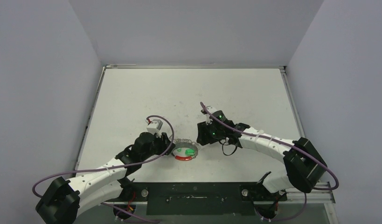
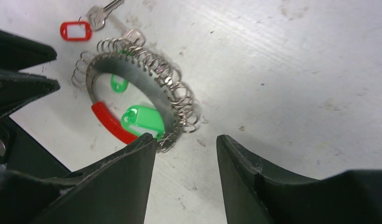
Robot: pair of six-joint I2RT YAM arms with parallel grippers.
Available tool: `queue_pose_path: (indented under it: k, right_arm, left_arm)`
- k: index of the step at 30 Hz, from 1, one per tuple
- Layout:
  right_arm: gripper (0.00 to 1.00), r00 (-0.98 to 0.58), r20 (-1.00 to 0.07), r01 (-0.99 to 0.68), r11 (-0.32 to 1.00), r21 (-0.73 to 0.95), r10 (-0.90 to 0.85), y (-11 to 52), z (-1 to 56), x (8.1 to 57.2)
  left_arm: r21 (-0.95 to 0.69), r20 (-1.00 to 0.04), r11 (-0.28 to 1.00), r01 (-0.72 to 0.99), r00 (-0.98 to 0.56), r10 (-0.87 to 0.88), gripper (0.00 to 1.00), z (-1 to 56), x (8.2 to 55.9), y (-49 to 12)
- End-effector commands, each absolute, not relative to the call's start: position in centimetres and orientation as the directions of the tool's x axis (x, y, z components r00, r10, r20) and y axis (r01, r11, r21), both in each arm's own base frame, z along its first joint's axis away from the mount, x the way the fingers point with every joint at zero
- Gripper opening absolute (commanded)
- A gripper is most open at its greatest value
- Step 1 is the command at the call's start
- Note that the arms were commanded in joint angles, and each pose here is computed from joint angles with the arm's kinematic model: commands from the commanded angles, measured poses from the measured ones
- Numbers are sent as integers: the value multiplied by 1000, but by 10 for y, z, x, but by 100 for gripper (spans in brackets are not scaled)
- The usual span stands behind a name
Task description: Put the keys on the keyring
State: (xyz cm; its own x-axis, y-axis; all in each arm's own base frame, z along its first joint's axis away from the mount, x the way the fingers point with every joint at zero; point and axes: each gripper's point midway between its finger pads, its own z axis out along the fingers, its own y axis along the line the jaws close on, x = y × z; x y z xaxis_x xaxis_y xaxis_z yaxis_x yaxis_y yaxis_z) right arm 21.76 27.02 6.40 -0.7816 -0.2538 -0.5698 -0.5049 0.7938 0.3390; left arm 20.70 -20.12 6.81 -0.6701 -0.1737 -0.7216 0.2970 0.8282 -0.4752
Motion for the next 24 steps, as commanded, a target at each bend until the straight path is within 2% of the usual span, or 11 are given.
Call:
queue_pose_path:
  k: [1,6,15,19,24]
  right_arm:
    - [49,-792,-591,-430,828,361,-153,259,79,242]
    - [39,-829,-540,-410,815,409,-146,263,64,240]
    - [36,-854,-470,-458,747,482,-220,288,44,222]
    - [38,-842,-480,-475,759,444,-246,285,45,217]
    - [50,-808,-522,-497,792,355,-273,272,53,214]
  left_arm:
    - [-477,-735,827,297,-651,-190,39,75,211,-200]
    - [-501,-701,822,272,-685,-201,38,68,208,-203]
    - [-499,-654,832,243,-735,-178,32,51,210,-211]
    - [-486,-644,837,249,-750,-151,30,46,216,-218]
    - [-486,-631,829,276,-768,-114,30,46,222,-232]
